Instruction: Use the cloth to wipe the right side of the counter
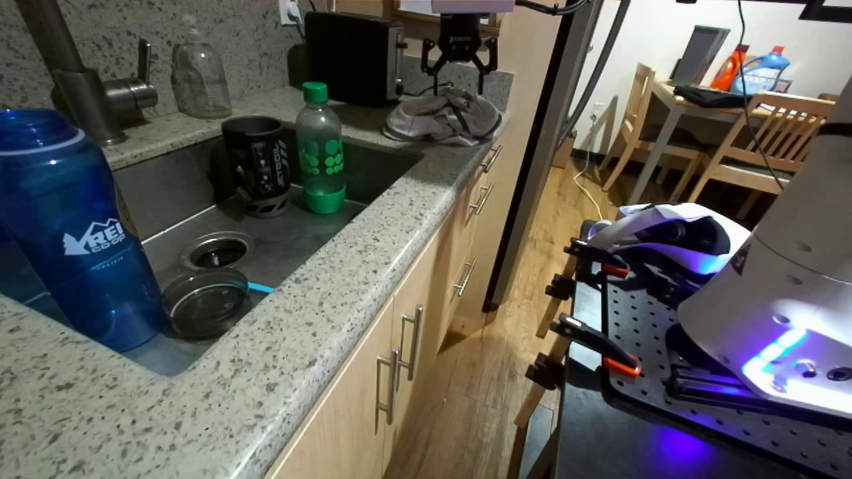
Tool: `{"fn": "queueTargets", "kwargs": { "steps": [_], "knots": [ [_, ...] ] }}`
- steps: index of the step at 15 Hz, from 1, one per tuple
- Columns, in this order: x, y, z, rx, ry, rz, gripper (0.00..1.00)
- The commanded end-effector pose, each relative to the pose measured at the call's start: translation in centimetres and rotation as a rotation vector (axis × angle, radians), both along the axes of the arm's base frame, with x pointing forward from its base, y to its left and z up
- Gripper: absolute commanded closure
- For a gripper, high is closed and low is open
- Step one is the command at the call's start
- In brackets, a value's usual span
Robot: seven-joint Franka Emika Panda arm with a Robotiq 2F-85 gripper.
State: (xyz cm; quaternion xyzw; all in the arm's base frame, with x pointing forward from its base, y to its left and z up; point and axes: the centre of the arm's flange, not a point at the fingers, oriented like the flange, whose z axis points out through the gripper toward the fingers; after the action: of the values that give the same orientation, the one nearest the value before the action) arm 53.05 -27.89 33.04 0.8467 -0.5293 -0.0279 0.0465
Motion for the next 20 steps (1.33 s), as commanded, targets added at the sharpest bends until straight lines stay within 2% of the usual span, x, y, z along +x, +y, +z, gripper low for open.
{"fn": "queueTargets", "kwargs": {
  "steps": [1, 6, 14, 15, 16, 20],
  "knots": [
    [0.6, -1.1, -0.3, -0.015, -0.032, -0.055, 0.0],
    [1.1, -2.3, -2.0, -0.027, -0.046, -0.103, 0.0],
    [1.2, -1.9, -5.2, -0.017, -0.008, -0.1, 0.0],
    [1.2, -1.8, -5.4, -0.019, -0.006, -0.097, 0.25],
    [1.2, -1.6, -5.4, -0.02, -0.008, -0.093, 0.26],
    [1.3, -0.8, -4.8, -0.029, -0.04, -0.07, 0.58]
  ]
}}
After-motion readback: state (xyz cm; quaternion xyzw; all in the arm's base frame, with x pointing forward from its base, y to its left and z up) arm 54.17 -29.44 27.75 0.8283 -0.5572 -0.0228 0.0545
